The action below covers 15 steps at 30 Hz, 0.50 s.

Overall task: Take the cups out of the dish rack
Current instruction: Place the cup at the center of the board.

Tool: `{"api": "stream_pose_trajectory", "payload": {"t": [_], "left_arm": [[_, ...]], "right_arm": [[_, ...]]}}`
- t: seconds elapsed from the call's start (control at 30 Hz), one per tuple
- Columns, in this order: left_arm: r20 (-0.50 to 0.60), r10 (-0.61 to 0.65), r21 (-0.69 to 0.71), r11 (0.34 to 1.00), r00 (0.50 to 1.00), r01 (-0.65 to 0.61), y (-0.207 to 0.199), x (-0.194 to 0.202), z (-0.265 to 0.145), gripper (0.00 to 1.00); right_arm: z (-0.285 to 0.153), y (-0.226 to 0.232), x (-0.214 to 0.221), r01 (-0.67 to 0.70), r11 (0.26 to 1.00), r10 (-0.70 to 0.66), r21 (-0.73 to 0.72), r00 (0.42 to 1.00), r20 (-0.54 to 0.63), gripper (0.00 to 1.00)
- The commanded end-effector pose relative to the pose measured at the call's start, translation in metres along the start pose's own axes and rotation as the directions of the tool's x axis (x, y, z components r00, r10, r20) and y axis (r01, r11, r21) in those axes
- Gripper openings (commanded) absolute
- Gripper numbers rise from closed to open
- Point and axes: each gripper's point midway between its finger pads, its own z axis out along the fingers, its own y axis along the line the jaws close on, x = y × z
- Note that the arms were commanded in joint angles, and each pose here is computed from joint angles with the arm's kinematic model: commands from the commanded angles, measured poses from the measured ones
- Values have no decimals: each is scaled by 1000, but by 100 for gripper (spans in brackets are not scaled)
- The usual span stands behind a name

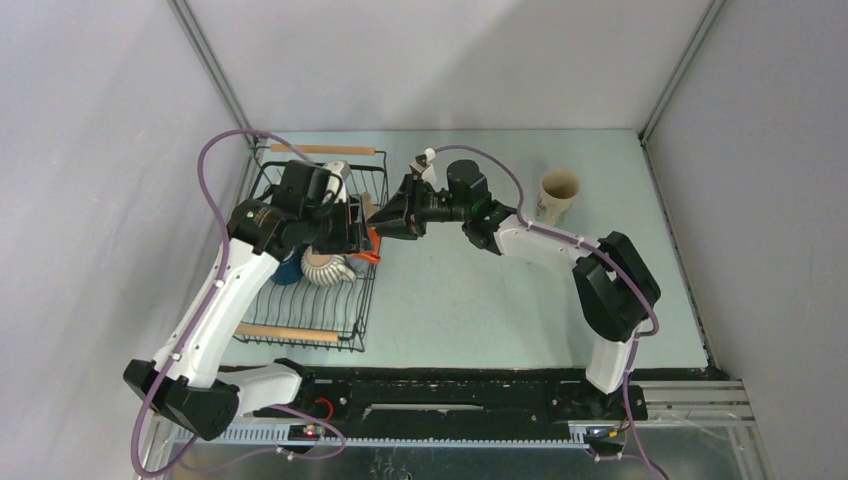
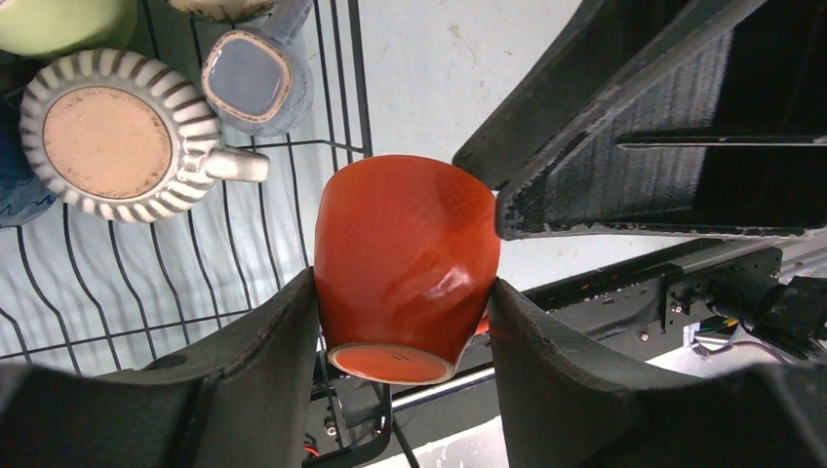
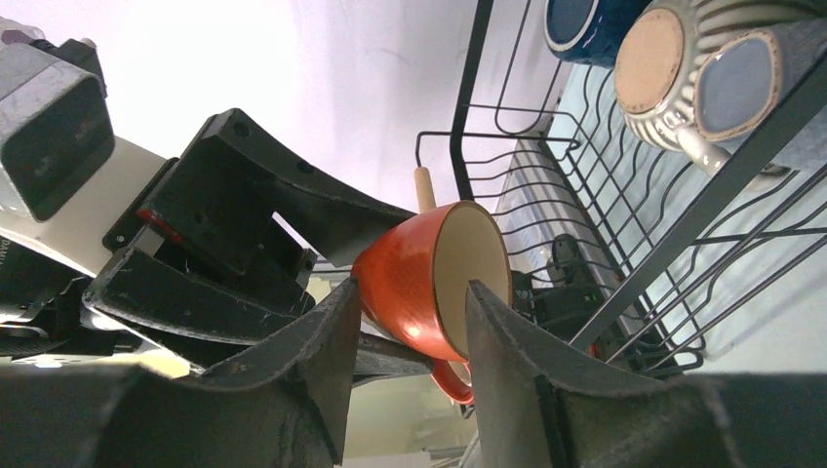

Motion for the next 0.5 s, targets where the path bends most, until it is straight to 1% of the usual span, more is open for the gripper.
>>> {"api": "stream_pose_trajectory", "payload": {"t": [0.0,0.17,0.47], "left_arm": [[108,31,88,995,994,-40,-22,-23,-19,27],[102,35,98,994,994,-45,-24,-23,-15,27],[97,38,122,991,995,-50,-30,-23,-7,27]], "right_arm": [[4,16,7,-4,998,1,-69,999,-41,51],[5,17,11,-37,994,31,-101,998,-61,49],[1,21,18,-108,979,91,-172,991,-101,41]]}}
